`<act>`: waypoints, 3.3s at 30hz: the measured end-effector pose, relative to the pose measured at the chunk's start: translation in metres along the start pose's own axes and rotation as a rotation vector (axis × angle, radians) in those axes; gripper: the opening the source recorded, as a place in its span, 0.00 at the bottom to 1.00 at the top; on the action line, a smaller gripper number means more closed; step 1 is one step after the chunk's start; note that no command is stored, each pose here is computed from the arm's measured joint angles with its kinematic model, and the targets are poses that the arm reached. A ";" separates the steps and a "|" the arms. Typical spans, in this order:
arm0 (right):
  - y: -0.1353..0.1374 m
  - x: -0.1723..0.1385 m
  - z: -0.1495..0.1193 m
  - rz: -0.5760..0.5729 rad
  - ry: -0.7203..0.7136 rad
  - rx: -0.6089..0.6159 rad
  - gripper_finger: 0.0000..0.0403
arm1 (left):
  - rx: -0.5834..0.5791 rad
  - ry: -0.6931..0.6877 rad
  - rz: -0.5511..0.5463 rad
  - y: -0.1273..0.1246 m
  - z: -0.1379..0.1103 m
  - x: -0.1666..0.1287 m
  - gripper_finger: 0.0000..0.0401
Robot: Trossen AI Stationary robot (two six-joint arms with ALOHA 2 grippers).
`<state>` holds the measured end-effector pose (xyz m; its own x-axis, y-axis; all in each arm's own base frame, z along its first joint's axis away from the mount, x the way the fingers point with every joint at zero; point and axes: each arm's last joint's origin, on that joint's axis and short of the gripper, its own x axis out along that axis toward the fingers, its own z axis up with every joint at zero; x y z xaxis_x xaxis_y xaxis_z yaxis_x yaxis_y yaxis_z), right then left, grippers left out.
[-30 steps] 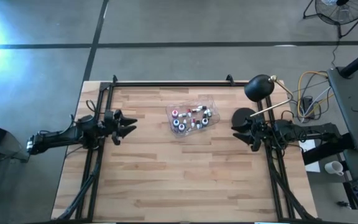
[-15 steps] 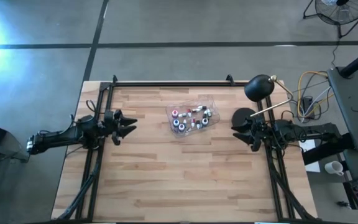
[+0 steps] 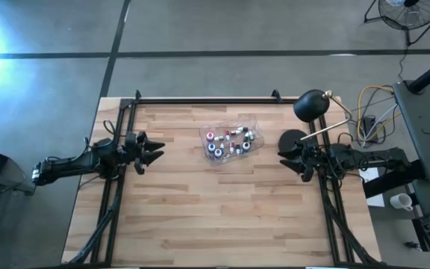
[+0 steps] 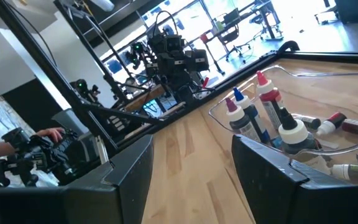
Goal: Pick & Place food coloring
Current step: Return to Home Position
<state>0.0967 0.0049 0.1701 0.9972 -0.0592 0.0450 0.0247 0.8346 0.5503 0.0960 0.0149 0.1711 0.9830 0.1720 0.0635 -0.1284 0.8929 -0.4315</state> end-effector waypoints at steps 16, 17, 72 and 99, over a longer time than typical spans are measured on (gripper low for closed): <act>-0.001 0.001 -0.002 -0.013 0.020 -0.004 0.52 | 0.000 0.000 0.000 0.000 0.000 0.000 0.42; -0.001 0.001 -0.002 -0.012 0.019 -0.004 0.52 | 0.000 0.000 0.000 0.000 0.000 0.000 0.42; -0.001 0.001 -0.002 -0.013 0.019 -0.004 0.52 | -0.003 0.058 -0.057 -0.006 -0.004 0.001 0.42; -0.001 0.001 -0.001 -0.007 0.022 -0.557 0.52 | -0.003 0.058 -0.057 -0.006 -0.004 0.001 0.42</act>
<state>0.0981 0.0050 0.1685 0.9980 -0.0594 0.0227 0.0588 0.9979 0.0259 0.0986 0.0077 0.1702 0.9946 0.0971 0.0360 -0.0721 0.8993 -0.4314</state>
